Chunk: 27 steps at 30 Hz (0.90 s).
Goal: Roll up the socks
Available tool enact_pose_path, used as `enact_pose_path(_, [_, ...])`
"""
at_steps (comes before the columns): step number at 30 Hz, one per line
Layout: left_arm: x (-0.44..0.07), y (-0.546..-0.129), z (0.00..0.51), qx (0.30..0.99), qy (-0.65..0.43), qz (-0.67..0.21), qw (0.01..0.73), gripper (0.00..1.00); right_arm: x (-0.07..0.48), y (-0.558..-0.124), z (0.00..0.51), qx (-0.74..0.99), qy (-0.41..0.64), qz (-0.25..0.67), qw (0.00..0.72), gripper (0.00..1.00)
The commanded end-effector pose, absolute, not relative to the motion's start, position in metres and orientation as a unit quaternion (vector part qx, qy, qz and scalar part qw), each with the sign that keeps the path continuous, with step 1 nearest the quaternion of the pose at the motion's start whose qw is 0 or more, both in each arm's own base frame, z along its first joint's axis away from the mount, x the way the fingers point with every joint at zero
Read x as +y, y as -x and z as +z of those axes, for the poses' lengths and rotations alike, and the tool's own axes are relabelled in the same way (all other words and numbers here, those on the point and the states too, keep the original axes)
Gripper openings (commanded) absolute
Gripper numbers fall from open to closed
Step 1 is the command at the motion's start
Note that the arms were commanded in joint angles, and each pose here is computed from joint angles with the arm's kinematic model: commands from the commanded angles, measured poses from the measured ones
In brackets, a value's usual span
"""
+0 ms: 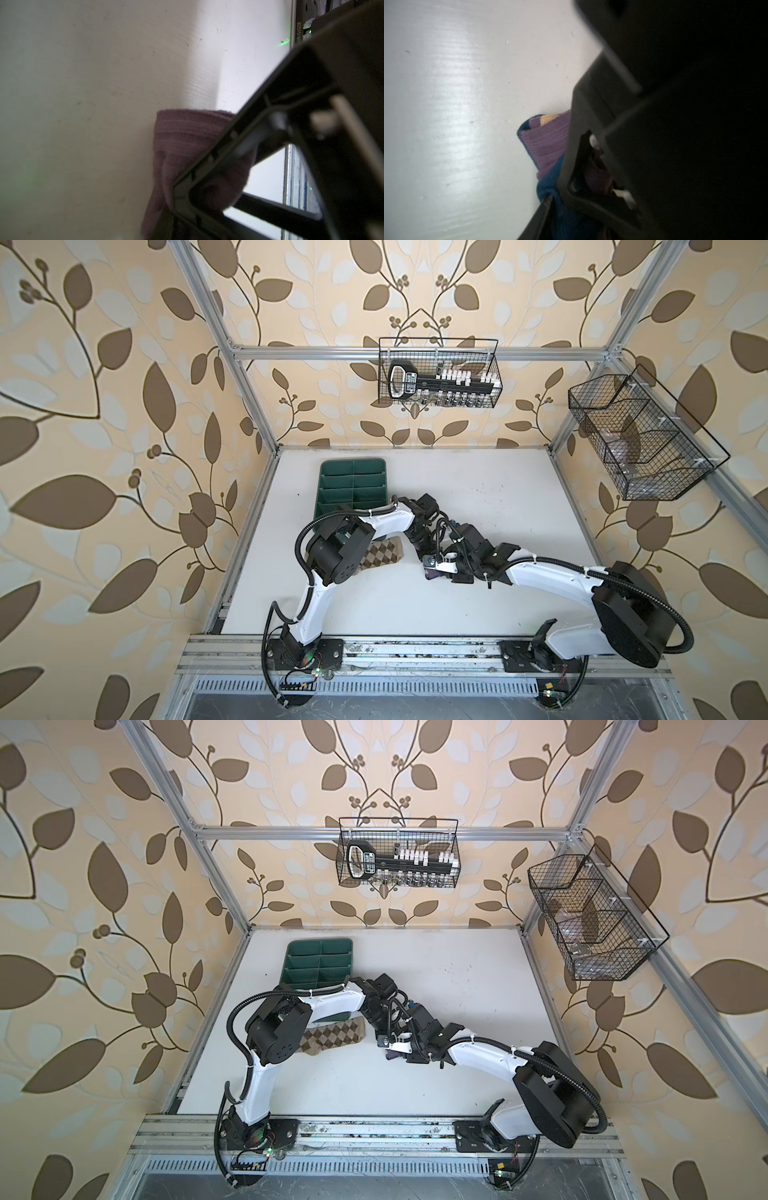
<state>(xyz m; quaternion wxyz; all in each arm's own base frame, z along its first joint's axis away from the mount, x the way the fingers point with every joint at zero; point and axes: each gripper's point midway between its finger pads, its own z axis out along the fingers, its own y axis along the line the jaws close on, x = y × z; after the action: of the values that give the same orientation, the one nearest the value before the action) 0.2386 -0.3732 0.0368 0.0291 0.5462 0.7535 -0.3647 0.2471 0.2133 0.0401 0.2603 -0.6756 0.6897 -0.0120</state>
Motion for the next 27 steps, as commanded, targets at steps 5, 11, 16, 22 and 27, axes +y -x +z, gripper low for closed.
enact_pose_path(5, [-0.325,-0.185,-0.029,0.798,-0.526,-0.266,-0.124,0.19,0.169,-0.256,0.025,0.732,0.636,-0.108,0.220,0.52])
enact_pose_path(11, [-0.324,-0.188,-0.032,0.803,-0.513,-0.272,-0.134,0.19,0.164,-0.255,0.028,0.725,0.636,-0.127,0.231,0.58])
enact_pose_path(16, [-0.326,-0.188,-0.024,0.800,-0.512,-0.285,-0.128,0.19,0.164,-0.261,0.017,0.728,0.632,-0.137,0.229,0.57])
enact_pose_path(22, [-0.331,-0.188,-0.014,0.795,-0.515,-0.298,-0.117,0.19,0.165,-0.256,-0.001,0.727,0.644,-0.128,0.199,0.51])
enact_pose_path(27, [-0.337,-0.191,0.002,0.792,-0.518,-0.311,-0.089,0.30,0.163,-0.246,-0.009,0.727,0.655,-0.116,0.172,0.30])
